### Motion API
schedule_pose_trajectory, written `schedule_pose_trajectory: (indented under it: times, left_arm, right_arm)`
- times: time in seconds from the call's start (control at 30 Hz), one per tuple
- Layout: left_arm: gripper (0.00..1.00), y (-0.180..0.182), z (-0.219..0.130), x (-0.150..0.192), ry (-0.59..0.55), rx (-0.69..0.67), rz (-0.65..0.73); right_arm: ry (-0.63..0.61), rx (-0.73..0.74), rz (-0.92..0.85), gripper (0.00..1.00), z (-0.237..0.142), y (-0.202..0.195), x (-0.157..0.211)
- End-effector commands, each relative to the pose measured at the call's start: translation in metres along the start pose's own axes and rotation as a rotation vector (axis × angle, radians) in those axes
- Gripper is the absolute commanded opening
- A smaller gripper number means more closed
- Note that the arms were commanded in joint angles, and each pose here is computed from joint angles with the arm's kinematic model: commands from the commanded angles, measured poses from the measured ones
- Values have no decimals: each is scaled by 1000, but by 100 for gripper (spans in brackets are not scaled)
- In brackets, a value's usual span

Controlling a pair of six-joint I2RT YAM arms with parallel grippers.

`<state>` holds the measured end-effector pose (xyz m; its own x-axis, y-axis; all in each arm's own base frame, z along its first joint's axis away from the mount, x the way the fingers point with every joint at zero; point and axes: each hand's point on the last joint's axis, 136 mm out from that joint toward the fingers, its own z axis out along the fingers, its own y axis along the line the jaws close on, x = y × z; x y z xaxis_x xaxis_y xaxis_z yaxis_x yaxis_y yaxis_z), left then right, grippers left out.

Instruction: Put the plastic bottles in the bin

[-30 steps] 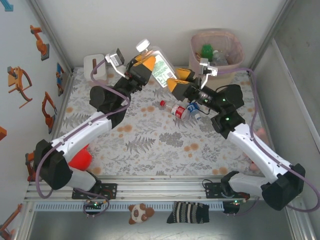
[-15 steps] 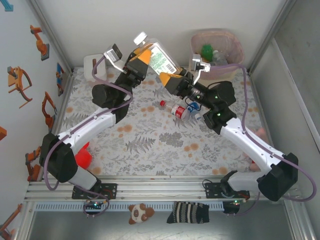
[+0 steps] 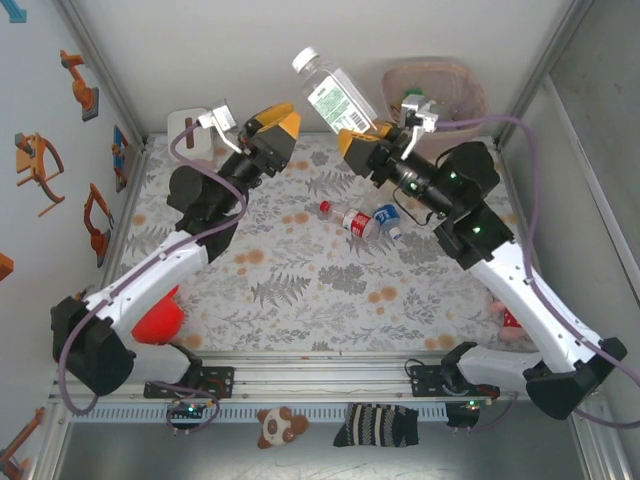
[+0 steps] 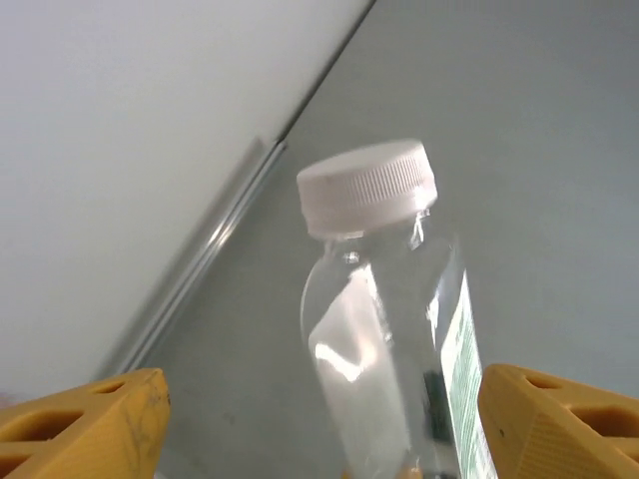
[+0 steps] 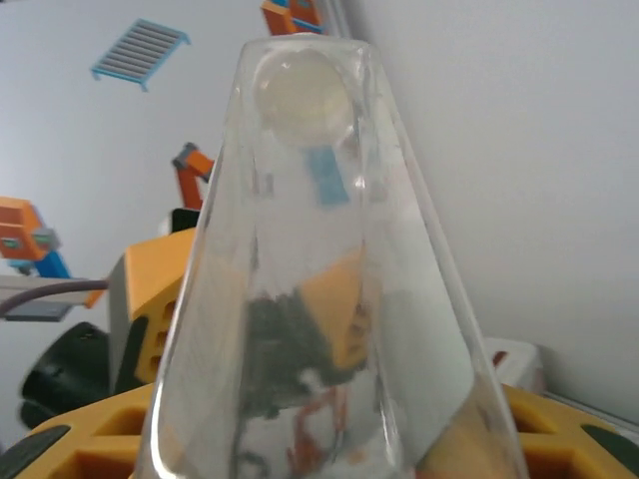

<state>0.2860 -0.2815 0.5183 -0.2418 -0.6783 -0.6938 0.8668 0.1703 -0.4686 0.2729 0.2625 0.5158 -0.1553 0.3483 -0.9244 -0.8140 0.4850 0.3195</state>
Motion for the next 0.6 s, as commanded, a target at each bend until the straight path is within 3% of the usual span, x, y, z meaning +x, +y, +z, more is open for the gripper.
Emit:
schedule_pose_trajectory:
  times: [0.0, 0.3, 0.57]
  left_arm:
    - [80, 22, -13, 18, 122, -150, 88]
    - [80, 32, -39, 36, 219, -244, 105]
    - [80, 34, -56, 38, 233, -289, 115]
  right_arm:
    - [85, 228, -36, 32, -17, -40, 1]
    - [87, 562, 154, 25, -49, -140, -28]
    - [-44, 803, 443, 14, -65, -241, -41]
